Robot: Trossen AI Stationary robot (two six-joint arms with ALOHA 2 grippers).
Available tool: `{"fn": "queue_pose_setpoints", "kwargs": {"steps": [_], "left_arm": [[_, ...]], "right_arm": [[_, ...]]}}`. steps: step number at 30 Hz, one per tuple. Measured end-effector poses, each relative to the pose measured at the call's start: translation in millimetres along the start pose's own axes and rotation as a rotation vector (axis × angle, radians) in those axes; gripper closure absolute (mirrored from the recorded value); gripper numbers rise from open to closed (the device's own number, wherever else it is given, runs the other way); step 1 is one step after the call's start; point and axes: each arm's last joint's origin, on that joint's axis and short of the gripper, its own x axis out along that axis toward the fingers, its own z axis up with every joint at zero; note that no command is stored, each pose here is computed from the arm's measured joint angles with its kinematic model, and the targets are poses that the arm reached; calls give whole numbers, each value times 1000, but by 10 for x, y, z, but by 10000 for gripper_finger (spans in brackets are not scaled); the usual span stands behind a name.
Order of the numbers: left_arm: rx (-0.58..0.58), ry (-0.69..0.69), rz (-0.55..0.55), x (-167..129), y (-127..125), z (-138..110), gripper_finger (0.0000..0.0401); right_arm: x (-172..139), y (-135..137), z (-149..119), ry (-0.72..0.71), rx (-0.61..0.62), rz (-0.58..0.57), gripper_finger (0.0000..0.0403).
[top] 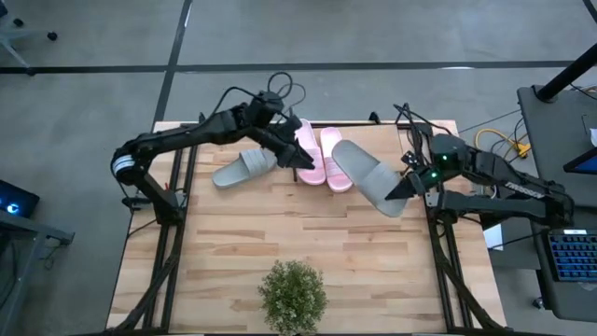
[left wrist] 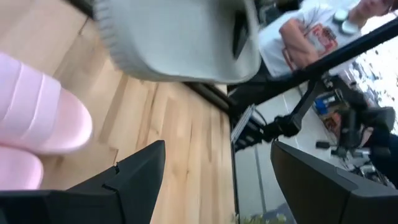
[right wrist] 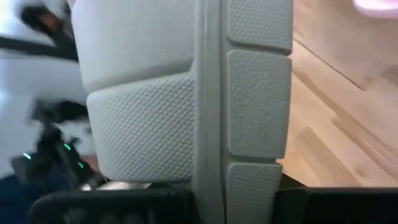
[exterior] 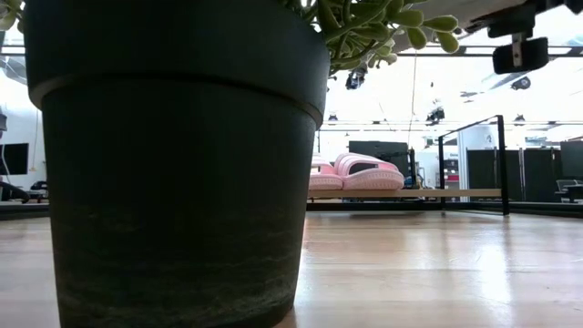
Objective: Pick and place slides into the shelf
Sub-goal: Put the top gray slipper on the shelf
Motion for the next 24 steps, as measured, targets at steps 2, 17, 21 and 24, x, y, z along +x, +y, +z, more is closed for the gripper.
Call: {"fn": "queue_pose_setpoints", "kwargs": {"steps": [2,17,21,24], "left_arm": [[1,26,9,15,31,-28,125],[58,-66,-42,19,-23,89,125],[42,-105,-66,37,-31,137,125],[47,-110,-70,30,-43,144,125]], "right_arm": [[-23,71,24,53,-18,-57,369],[-147,614,257,162,-146,-71,369],[-85,645,329,183,-157,-76,369],[-41,657,367,208,-162,-66,369]]}}
